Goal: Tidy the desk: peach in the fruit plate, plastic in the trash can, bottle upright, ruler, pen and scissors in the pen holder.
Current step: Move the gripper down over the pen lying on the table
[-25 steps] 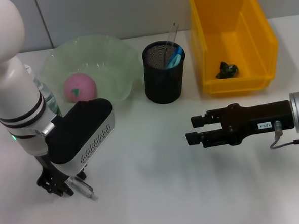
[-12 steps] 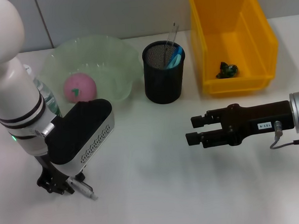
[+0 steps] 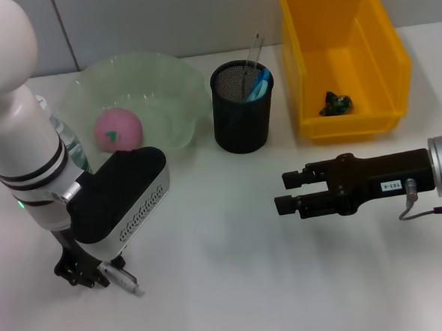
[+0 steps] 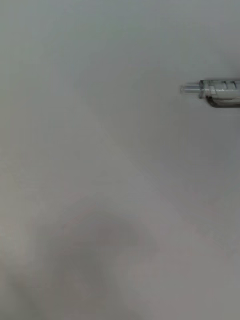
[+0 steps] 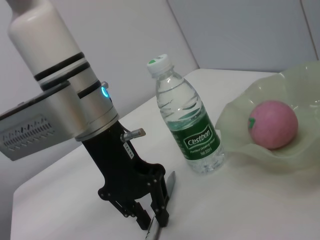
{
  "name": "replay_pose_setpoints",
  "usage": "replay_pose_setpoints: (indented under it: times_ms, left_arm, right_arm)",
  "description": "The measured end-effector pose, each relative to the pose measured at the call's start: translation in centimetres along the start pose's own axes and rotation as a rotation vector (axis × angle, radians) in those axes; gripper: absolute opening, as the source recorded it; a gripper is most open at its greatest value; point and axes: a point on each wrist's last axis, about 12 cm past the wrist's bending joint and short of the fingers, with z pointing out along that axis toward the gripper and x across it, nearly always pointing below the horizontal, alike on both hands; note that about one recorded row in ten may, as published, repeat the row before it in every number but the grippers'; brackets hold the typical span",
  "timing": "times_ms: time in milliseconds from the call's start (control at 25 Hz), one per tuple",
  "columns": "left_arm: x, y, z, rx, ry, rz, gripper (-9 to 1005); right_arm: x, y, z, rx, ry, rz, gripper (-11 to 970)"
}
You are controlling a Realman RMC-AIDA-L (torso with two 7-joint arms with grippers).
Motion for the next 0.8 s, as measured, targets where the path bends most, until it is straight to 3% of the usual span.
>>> replay_pose_setpoints:
  times_ms: [800]
  left_arm:
    - [-0.11, 0.0, 0.19, 0.005, -0.009, 0.0, 262]
  right_arm:
    - [-0.41, -0.05, 0.1, -0.004, 0.001, -0.009, 652]
